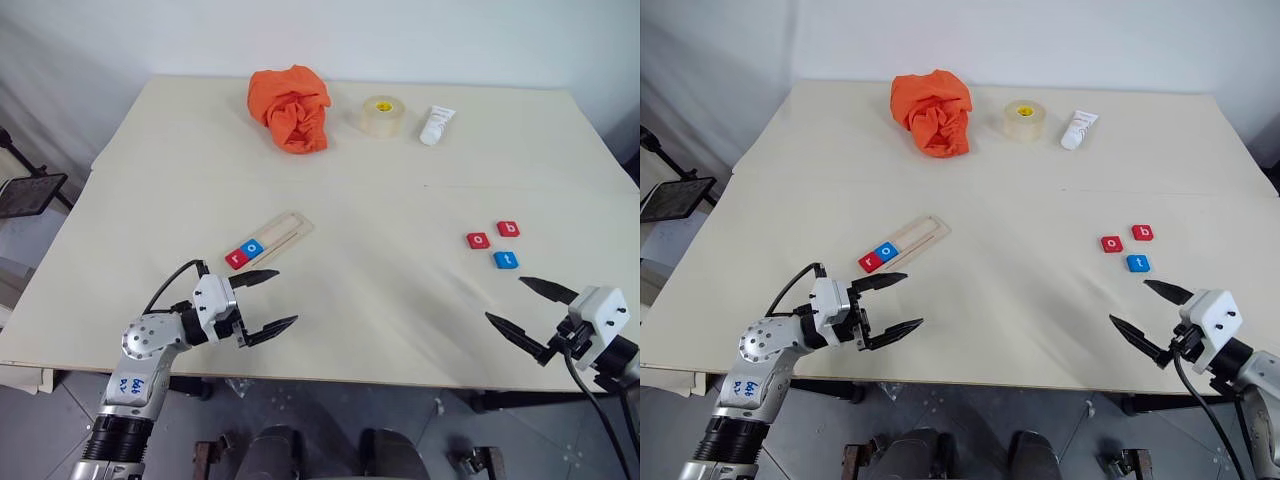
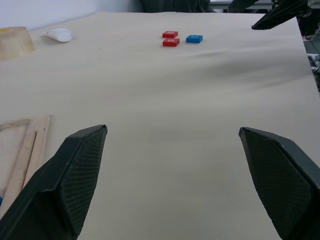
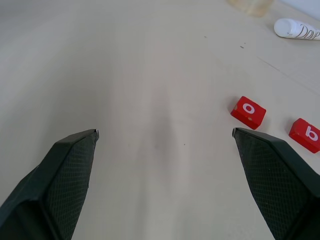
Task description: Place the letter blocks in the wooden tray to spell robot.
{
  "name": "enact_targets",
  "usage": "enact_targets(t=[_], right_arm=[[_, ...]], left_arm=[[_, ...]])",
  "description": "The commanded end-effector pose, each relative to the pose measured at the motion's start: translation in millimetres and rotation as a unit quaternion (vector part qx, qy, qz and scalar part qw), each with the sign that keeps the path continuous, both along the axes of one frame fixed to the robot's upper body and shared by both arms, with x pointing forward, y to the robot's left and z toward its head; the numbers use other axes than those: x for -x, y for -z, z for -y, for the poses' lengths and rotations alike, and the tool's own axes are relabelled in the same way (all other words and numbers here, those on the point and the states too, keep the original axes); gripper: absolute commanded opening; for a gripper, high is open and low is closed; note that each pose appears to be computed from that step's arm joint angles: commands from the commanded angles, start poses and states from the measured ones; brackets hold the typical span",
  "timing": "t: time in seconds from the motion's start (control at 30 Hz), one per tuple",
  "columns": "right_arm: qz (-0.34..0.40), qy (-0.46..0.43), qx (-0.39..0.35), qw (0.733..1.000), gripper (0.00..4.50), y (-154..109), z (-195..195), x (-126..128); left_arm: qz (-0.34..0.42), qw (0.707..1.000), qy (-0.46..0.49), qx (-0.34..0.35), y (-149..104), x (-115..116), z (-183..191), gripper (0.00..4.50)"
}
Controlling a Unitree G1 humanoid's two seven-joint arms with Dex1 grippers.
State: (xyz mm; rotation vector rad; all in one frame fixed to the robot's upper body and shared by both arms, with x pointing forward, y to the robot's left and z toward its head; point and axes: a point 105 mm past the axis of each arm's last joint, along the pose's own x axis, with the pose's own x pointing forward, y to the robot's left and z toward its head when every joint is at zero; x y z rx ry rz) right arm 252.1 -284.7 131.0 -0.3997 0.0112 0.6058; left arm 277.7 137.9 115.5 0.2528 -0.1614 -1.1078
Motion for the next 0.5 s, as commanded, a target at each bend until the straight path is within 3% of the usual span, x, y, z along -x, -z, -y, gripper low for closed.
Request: enact_targets(t=[0.03, 0.4, 0.5], right_arm=[[0.015, 0.002, 0.002, 1.0, 4.49, -7.3, 1.4, -2.9], [0.025, -0.006, -0.003, 1.0, 4.49, -15.2, -2.6, -14.7], [0.027, -0.012, -0.003, 1.0, 4.49, -18.1, -3.9, -18.7]], left_arm=[[0.018, 1.0, -0.001, 0.012, -9.8, 1.3, -1.7, 4.5], [0.011, 0.999, -0.053, 0.004, -13.6, -0.2, -20.5, 4.5], [-0.039, 0.992, -0.115, -0.024, -2.7, -4.1, -43.0, 4.5]])
